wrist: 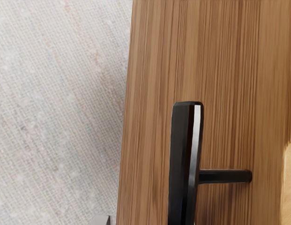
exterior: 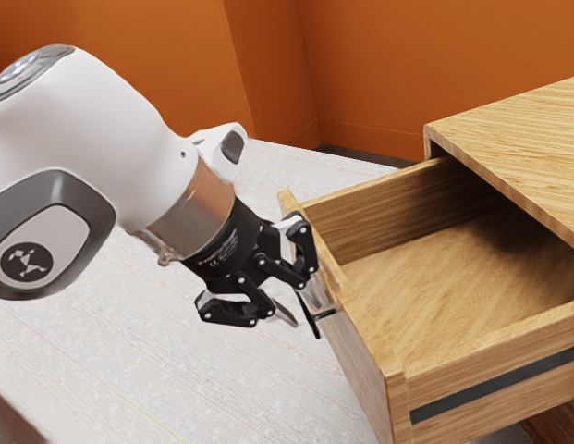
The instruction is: Pull the drawer handle with one arm to open the drawer
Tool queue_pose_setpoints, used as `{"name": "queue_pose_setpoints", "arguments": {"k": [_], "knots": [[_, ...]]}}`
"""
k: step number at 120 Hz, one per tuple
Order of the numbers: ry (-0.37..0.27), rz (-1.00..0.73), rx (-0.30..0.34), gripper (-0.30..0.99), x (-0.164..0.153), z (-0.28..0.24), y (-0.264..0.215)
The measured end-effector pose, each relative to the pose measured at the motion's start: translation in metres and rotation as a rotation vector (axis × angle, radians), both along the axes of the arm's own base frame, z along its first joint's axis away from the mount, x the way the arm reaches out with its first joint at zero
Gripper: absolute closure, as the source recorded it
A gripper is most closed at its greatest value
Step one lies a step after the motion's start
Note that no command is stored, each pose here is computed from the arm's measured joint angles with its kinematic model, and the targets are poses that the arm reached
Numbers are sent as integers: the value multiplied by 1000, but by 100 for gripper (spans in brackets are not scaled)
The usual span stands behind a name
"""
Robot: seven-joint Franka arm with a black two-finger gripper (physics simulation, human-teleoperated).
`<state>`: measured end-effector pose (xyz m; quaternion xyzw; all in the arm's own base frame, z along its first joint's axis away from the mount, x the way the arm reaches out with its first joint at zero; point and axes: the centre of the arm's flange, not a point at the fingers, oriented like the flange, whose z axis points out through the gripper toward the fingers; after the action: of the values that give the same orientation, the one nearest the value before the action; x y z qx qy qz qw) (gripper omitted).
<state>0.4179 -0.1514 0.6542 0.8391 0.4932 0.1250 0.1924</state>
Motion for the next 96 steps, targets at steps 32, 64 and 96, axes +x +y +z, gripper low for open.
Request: {"name": "queue_pose_setpoints", "arguments": {"k": [32,64,96], "knots": [[-5,8,-5,54,-4,2,9],[-7,1,5,52,-11,-1,15],[-14,-6,-1,51,-21,0,16]]}}
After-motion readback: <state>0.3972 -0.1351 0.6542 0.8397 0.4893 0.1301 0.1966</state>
